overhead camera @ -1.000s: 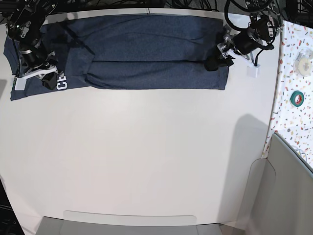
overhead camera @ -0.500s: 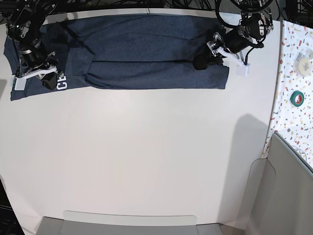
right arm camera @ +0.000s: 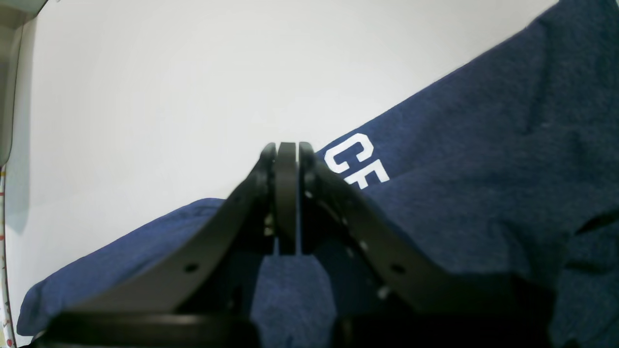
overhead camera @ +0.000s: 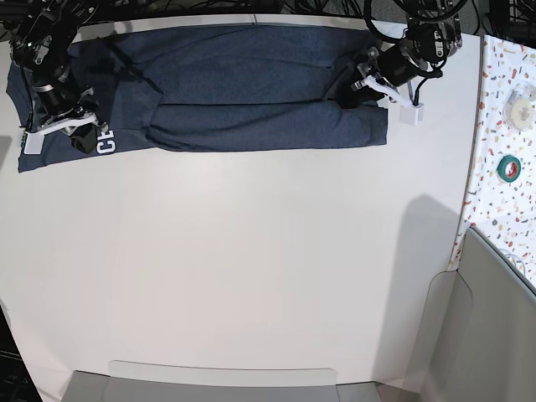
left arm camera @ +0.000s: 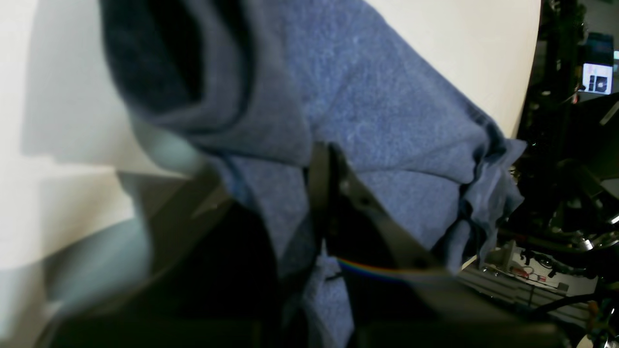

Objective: Layout the t-shirt on the table in an organized manner, then fold the t-shirt properly

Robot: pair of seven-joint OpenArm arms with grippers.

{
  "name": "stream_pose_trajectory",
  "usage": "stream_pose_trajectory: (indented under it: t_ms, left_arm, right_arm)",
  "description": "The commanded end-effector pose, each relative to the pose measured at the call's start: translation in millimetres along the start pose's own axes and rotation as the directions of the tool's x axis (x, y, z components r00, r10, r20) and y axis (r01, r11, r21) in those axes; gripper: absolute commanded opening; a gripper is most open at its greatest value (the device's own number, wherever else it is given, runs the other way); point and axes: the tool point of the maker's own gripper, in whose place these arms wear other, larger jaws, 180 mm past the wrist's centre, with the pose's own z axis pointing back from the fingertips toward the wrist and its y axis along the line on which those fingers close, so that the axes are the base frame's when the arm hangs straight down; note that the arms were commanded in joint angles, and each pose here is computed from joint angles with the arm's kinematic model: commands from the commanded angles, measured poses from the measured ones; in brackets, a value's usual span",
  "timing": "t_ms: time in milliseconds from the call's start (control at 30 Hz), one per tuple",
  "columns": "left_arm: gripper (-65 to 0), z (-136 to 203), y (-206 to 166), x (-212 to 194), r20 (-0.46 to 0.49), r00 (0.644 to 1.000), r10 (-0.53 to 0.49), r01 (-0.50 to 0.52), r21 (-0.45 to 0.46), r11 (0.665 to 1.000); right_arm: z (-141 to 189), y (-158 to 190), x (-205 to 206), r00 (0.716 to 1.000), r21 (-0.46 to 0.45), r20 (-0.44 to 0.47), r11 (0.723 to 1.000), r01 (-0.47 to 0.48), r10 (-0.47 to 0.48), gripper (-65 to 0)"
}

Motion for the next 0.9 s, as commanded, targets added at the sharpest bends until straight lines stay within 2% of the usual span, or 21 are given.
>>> stream_pose_trajectory:
  t_ms: [0,267,367,467,533,633,700,867]
  left_arm:
    - [-65.0,3.2,7.9,-9.8,-0.032,0.999,0.023,-0.022,0.039,0.999]
    - [-65.0,18.2,-40.5,19.6,0.061,0.991,-0.121,0.123,-0.029,0.992]
    - [-65.0,21.2,-57.0,22.8,0.085,0.986,-0.144,0.149,-0.055,0.987]
    - [-65.0,19.7,-69.8,21.7,0.093,0.984,-0.155,0.162,-0.082,0.983]
    - [-65.0,11.5,-81.7,10.6,0.060,0.984,-0.168,0.174,-0.119,0.978]
    - [-65.0,0.3,-100.2,-8.9,0.006,0.981,-0.192,0.190,-0.175,0.966]
    - [-65.0,-7.5,-116.3,-22.0,-0.030,0.976,-0.217,0.205,-0.222,0.953]
    - [-65.0,-19.0,-150.3,-16.1,-0.025,0.954,-0.299,0.278,-0.300,0.912]
  right_arm:
    - [2.6,4.0,11.6,0.999,0.016,0.044,1.000,-0.008,0.007,-65.0]
    - [1.9,2.2,18.9,0.998,0.008,0.058,1.000,-0.021,0.020,-65.0]
    - [5.7,-6.8,32.7,0.995,-0.017,0.090,0.999,-0.029,0.031,-65.0]
    - [18.1,-31.7,50.7,0.990,-0.100,0.132,0.994,-0.041,0.054,-65.0]
    - [27.6,-48.9,64.8,0.983,-0.168,0.161,0.984,-0.055,0.082,-65.0]
    - [44.0,-78.6,78.2,0.976,-0.295,0.175,0.952,-0.077,0.133,-65.0]
    - [55.1,-96.8,84.4,0.971,-0.381,0.167,0.919,-0.099,0.174,-65.0]
    - [80.4,-136.4,83.0,0.971,-0.542,0.133,0.835,-0.097,0.199,-65.0]
